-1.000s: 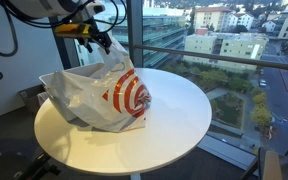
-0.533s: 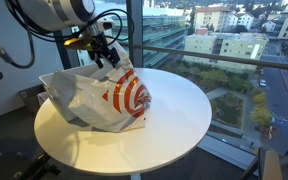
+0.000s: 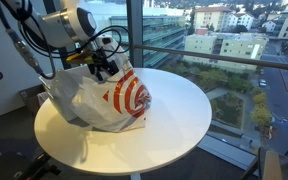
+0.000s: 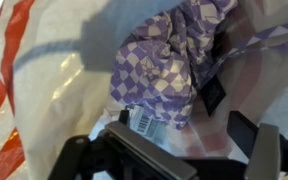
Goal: Remove the objects inside the bag
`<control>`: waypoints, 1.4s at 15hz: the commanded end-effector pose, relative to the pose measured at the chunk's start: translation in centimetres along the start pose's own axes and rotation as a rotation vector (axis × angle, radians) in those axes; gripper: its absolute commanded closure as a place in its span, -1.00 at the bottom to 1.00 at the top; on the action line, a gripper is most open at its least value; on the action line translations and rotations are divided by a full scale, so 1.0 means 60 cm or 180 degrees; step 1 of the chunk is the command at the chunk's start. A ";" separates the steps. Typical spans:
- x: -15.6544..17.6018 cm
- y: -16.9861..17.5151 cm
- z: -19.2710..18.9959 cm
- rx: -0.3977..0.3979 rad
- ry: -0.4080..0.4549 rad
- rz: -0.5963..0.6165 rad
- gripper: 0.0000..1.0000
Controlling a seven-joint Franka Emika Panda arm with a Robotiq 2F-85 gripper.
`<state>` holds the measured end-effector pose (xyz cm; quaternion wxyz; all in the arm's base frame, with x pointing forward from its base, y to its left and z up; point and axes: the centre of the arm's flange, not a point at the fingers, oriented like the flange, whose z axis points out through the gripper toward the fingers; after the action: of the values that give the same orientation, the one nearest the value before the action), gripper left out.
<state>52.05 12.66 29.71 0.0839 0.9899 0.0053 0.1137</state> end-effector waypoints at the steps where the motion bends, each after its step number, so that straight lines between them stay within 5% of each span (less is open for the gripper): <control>1: 0.028 0.011 0.029 -0.0239 -0.0015 0.0076 -1.00; 6: 0.026 0.057 0.070 -0.0405 -0.0228 0.0196 -1.00; 12: -0.016 0.076 0.143 -0.0145 -0.0485 0.0239 -1.00; 20: -0.023 0.107 0.234 0.0214 -0.0100 0.0190 -1.00; 21: -0.026 0.106 0.236 0.0259 -0.0089 0.0181 -0.50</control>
<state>53.49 4.55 17.89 0.0604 0.9937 -0.0324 0.0888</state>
